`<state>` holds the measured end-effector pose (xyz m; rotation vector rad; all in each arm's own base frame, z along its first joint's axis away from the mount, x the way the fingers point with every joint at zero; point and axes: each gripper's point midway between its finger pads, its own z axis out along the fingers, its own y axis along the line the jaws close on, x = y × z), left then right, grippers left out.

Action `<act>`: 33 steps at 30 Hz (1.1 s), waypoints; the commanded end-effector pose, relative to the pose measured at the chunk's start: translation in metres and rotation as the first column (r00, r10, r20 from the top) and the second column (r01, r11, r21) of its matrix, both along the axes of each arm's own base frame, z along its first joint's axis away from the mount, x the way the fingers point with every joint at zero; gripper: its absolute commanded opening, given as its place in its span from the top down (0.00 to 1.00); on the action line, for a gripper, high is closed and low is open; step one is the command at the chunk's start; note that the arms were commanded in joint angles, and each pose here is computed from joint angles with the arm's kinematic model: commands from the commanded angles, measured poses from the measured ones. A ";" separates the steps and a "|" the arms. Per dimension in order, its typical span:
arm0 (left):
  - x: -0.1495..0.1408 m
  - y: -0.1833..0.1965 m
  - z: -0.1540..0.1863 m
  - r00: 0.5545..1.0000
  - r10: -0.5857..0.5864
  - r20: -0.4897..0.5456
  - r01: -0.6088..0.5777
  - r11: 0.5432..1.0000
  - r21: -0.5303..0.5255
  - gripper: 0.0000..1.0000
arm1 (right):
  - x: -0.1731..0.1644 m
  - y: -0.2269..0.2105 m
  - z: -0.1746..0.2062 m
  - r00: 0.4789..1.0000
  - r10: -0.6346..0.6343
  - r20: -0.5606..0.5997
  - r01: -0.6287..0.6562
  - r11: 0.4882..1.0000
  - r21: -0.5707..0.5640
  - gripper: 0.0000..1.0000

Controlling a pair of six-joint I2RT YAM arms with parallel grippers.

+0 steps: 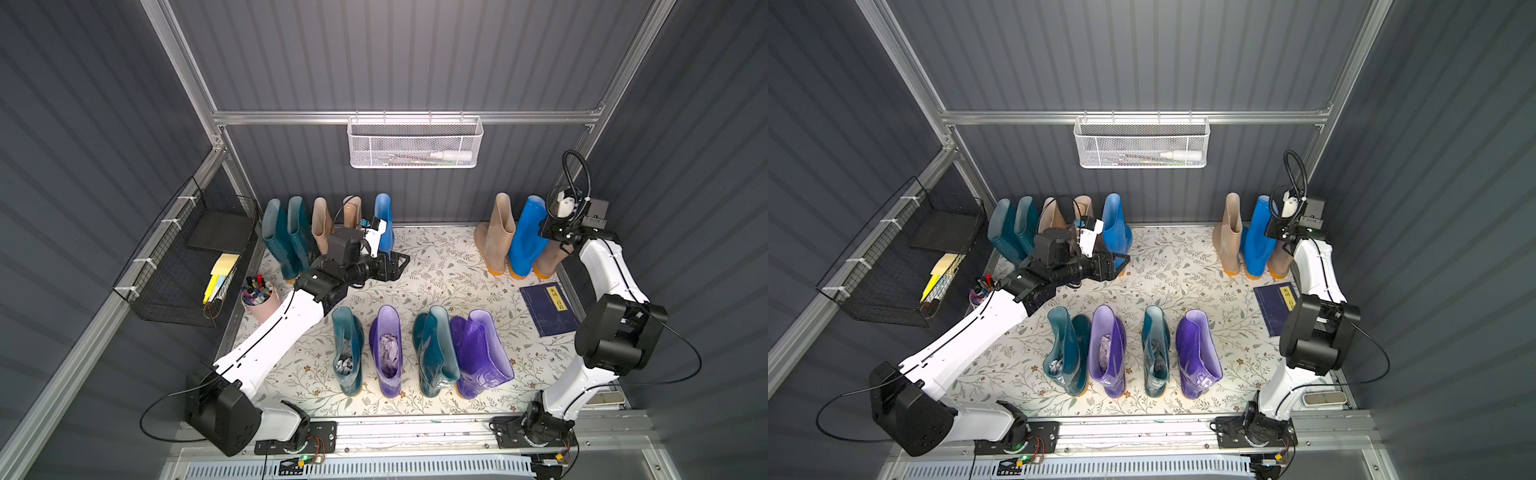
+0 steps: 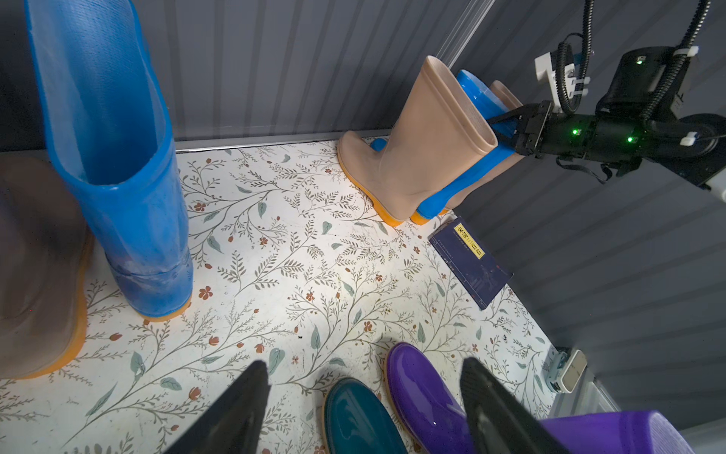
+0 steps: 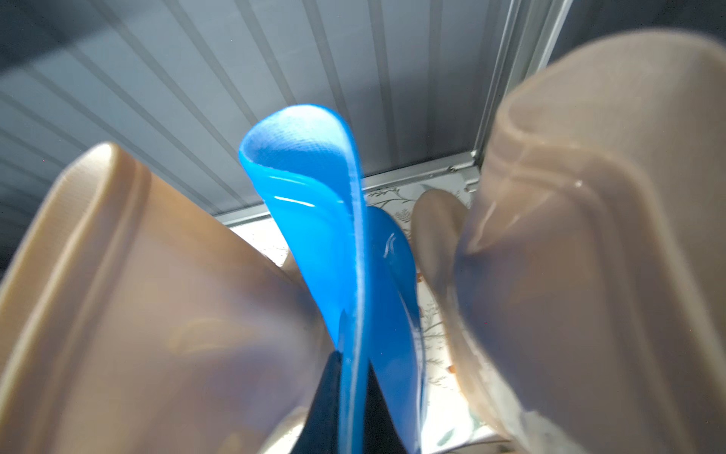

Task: Match and arrange rain boots in pairs
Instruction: Pick up the rain boot from the corner of the board.

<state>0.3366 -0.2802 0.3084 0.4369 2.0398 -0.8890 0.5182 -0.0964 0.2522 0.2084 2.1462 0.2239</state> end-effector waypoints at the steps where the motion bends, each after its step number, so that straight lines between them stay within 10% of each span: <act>1: -0.001 -0.007 0.011 1.000 -0.022 0.005 0.022 1.000 -0.022 0.21 | -0.004 0.011 0.021 0.998 0.042 0.043 -0.044 0.999 0.027 1.00; 33: -0.007 -0.008 0.018 0.998 -0.053 0.023 0.054 0.998 -0.015 0.22 | -0.153 0.049 0.152 0.946 -0.102 0.308 0.129 0.989 -0.069 1.00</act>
